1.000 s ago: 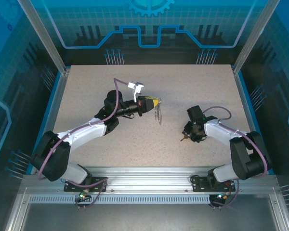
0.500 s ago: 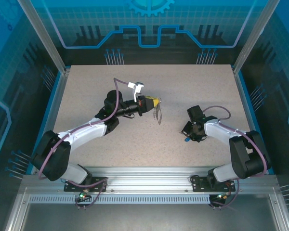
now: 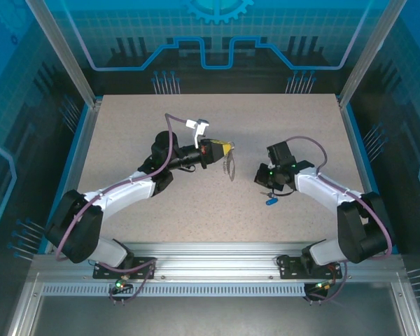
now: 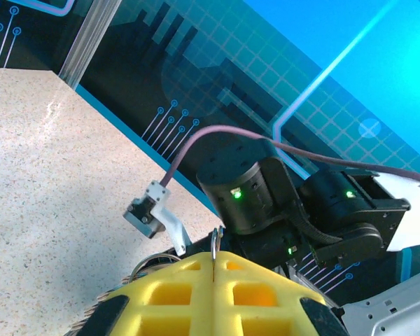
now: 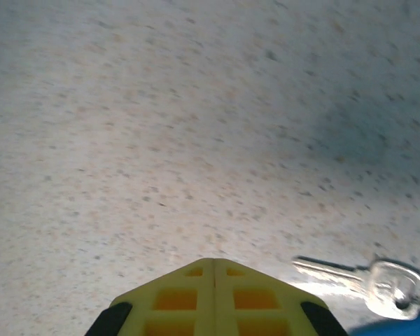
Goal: Put the keys on the keyring
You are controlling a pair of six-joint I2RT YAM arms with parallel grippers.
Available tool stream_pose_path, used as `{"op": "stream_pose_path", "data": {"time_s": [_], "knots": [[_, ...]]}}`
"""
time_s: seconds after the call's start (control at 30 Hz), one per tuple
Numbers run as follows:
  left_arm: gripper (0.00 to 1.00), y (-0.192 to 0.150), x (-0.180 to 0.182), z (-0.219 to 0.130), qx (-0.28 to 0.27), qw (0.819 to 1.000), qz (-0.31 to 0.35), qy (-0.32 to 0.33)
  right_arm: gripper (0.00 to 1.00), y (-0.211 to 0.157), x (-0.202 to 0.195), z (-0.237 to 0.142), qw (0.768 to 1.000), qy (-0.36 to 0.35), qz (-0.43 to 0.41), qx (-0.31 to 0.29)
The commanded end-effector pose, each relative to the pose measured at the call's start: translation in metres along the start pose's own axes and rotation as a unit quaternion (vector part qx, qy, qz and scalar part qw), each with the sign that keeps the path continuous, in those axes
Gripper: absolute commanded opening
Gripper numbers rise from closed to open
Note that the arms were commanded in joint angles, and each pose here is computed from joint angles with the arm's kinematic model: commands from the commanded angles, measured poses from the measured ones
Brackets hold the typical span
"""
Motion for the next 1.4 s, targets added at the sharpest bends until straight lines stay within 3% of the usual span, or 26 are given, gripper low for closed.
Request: {"op": "stream_pose_path", "data": {"time_s": [0.0, 0.27, 0.5, 0.87, 1.2, 1.37], "knots": [[0.0, 0.008, -0.018, 0.004, -0.005, 0.999, 0.022, -0.032, 0.0, 0.005, 0.0, -0.003, 0.999, -0.007, -0.033, 0.006], [0.0, 0.009, -0.021, 0.004, -0.004, 0.999, 0.023, -0.033, 0.39, -0.008, -0.05, -0.01, 0.999, -0.048, 0.017, 0.01], [0.0, 0.006, -0.021, 0.006, 0.001, 0.999, 0.02, -0.033, 0.58, -0.028, -0.065, 0.003, 0.998, -0.047, 0.044, 0.028], [0.0, 0.004, -0.023, 0.01, 0.004, 0.999, 0.021, -0.032, 0.58, -0.056, -0.046, 0.017, 0.997, -0.002, 0.048, 0.064], [0.0, 0.005, -0.027, 0.016, 0.008, 0.999, 0.02, -0.036, 0.56, -0.036, 0.029, 0.01, 0.995, 0.084, -0.029, 0.035], [0.0, 0.005, -0.031, 0.016, 0.009, 0.999, 0.024, -0.035, 0.51, -0.028, 0.012, -0.002, 0.999, 0.021, -0.03, 0.021]]}}
Point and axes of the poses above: each hand's point on the last joint's axis, 136 mm out from that joint toward the fingers, its own z axis out along the fingers, its own x axis along the line the jaws close on, y = z × x, the point moved 3 cm from there along -z, back along the fingers, and after that the axes turned 14 degrees about -z, right-handed, at the moved point
